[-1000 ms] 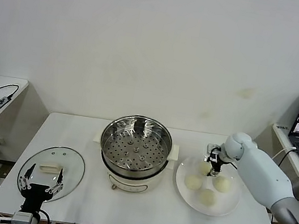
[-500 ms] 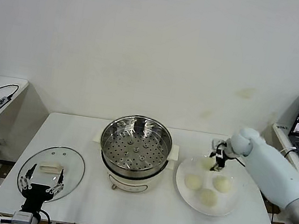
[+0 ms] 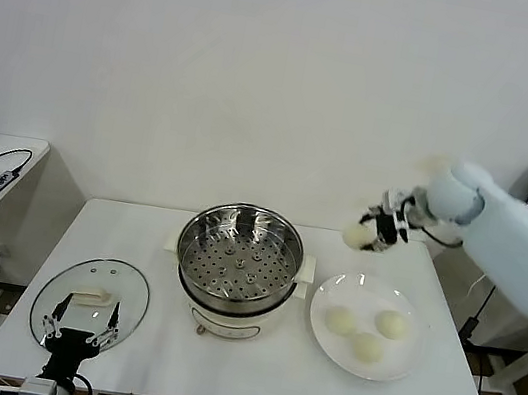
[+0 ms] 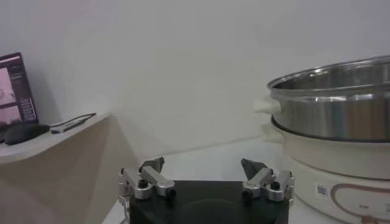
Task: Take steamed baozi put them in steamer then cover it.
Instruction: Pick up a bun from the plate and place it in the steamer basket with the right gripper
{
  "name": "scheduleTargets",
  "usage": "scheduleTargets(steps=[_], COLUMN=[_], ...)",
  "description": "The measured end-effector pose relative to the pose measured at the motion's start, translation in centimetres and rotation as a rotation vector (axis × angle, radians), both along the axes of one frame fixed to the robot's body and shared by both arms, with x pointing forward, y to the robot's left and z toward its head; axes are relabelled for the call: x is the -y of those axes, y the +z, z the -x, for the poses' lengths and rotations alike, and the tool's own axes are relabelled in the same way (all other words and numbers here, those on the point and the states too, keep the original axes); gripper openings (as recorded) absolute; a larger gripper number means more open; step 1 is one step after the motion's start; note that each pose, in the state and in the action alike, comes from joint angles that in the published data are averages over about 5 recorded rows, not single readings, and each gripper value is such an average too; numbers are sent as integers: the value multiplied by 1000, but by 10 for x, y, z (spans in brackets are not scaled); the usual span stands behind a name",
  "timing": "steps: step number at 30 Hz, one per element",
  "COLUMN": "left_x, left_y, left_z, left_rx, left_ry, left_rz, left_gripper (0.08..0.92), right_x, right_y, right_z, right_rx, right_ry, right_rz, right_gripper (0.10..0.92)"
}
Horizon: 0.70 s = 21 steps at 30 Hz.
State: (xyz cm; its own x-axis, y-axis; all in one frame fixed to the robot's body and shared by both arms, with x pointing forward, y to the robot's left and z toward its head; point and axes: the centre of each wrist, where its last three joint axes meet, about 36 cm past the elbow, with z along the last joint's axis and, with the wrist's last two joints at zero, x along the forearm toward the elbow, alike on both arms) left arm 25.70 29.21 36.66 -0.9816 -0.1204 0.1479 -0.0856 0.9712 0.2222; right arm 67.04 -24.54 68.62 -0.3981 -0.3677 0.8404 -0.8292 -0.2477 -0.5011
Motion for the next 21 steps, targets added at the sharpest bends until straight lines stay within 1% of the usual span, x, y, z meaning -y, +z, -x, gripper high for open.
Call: scheduleTargets(steps=[8,14,21], left_x=[0,2,1], left_y=[2,4,1], left_z=[1,-1,0], left_rx=[15,30,32], left_ry=[-1,4,5], left_rz=[14,19,11], left_gripper=[823,823,823], right_x=[-79,-129,-169], right_y=[-1,-18,-46], right_z=[-8,-16,-27], right_rx=[17,39,79], right_ry=[221,384,552], right_rz=[28,88,174], right_gripper=[612,619,619])
